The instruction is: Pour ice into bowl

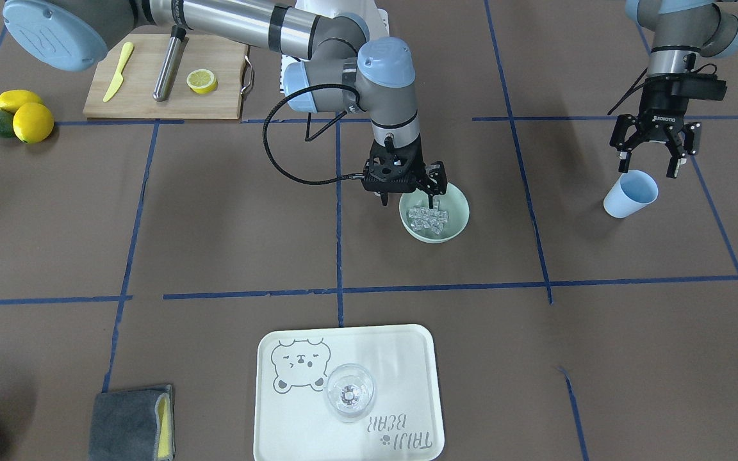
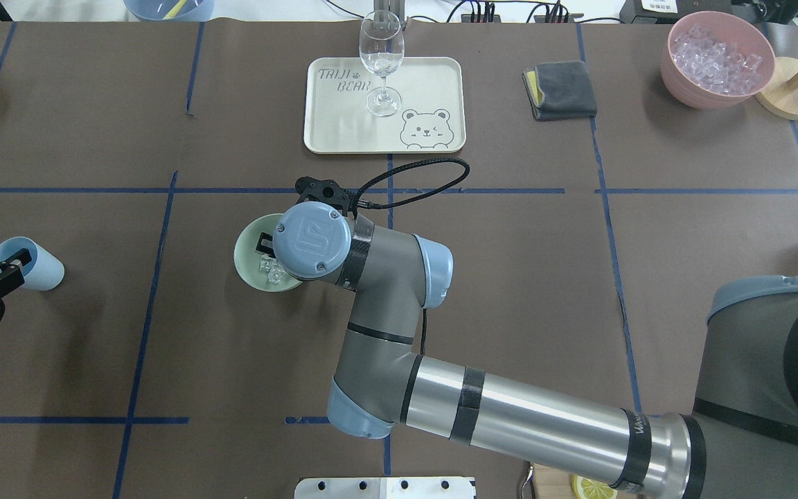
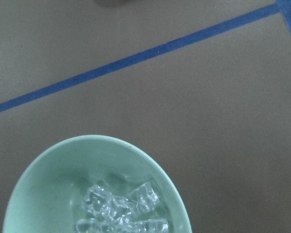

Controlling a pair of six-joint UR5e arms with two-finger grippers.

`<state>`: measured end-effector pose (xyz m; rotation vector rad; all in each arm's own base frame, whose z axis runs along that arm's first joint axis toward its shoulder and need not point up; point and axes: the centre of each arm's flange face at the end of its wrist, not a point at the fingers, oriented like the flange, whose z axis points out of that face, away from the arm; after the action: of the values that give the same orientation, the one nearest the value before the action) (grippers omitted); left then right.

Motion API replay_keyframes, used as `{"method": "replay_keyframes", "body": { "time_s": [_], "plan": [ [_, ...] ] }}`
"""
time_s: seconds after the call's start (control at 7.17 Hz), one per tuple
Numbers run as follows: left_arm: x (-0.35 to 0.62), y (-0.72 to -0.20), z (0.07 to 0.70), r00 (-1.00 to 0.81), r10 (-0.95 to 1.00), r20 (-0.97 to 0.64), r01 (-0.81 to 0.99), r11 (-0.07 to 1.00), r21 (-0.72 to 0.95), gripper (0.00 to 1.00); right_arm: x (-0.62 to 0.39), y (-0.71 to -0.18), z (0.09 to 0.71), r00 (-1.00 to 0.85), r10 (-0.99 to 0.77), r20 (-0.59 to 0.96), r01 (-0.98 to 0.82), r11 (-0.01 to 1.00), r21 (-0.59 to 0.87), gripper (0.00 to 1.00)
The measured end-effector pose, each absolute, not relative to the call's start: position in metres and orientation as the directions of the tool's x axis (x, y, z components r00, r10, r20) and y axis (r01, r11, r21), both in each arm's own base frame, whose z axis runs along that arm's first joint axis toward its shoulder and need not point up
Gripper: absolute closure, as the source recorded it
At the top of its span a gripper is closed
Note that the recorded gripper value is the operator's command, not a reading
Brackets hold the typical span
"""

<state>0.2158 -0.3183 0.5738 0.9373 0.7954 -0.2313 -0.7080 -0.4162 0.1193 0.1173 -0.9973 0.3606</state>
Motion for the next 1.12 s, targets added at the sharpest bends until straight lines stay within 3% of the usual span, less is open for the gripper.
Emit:
{"method": "replay_keyframes", "body": {
  "time_s": [0.14, 0.28, 0.42, 1.12],
  "plan": [
    [0.207, -0.324, 0.571, 0.697, 0.155, -0.700, 0.497, 0.599, 0.627, 0.00, -0.712, -0.418, 0.119, 0.495, 0.245, 0.834, -0.349, 0.935, -0.067, 0.19],
    [0.195, -0.330, 0.567, 0.700, 0.167, -0.695, 0.486, 0.602, 0.634, 0.00, -0.717, -0.420, 0.117, 0.501, 0.247, 0.830, -0.350, 0.934, -0.067, 0.92],
    [0.185, -0.336, 0.562, 0.703, 0.187, -0.686, 0.468, 0.605, 0.644, 0.00, -0.719, -0.421, 0.114, 0.503, 0.249, 0.828, -0.350, 0.934, -0.068, 1.00],
    [0.140, -0.384, 0.557, 0.696, 0.216, -0.684, 0.330, 0.750, 0.573, 0.00, -0.710, -0.431, 0.104, 0.522, 0.165, 0.837, -0.301, 0.954, 0.000, 1.00]
  ]
}}
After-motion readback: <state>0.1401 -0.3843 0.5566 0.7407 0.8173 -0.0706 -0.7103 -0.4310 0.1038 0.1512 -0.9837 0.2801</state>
